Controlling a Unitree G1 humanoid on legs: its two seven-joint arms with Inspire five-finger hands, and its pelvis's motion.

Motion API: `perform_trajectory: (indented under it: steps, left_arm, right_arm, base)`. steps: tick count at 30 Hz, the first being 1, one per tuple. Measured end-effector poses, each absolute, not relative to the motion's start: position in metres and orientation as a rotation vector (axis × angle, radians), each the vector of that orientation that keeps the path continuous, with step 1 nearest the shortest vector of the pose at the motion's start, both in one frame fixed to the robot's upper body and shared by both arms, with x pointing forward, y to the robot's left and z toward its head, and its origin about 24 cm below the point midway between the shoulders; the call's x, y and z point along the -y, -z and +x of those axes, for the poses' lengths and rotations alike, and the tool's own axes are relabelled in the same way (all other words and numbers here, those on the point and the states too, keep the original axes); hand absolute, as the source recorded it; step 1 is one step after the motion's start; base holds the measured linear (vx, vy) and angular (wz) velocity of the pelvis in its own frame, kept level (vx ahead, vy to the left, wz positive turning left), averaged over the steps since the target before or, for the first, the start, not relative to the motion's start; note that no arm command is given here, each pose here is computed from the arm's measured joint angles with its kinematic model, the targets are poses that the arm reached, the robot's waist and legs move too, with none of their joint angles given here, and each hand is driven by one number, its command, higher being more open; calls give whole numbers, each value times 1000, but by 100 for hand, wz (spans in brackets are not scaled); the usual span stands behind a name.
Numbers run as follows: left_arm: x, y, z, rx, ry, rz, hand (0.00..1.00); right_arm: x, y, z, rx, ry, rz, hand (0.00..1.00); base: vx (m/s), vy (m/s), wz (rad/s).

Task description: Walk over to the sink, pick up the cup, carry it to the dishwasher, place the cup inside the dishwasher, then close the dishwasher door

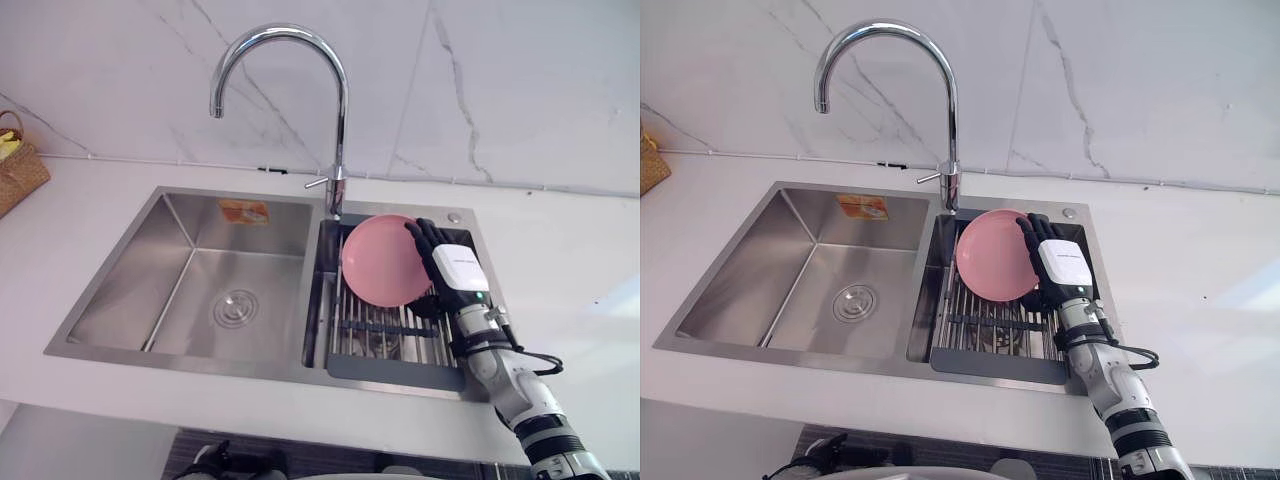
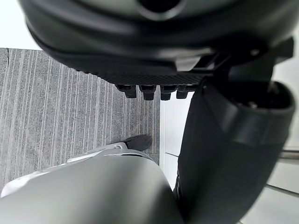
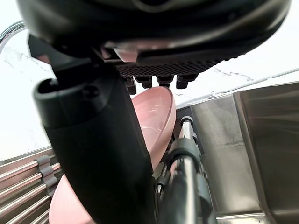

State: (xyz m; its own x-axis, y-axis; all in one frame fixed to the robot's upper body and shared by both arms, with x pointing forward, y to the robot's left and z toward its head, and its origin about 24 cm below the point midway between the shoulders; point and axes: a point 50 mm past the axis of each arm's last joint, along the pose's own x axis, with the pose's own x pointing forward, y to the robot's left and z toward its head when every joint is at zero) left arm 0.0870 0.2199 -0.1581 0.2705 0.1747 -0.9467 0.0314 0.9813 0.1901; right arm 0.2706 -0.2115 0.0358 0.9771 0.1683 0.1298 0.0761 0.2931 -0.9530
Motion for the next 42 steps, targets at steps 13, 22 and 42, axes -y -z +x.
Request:
perform_trajectory:
  steps: [13,22,42]
  left_arm:
    - [-221,158,87,-1296,-98,186,100]
    - [-222,158,86,-1290,-97,187,100]
    - [-221,157,90,-1264,-90,183,100]
  right_arm:
    - [203,-34,268,340,-98,-1403,0]
    - [202,-39,266,446,-84,-1423,0]
    - [159,-39,263,590,-256,-1333,0]
  base:
    - [-29,-9,2]
    - [-4,-1,2]
    - [-9,-2,3]
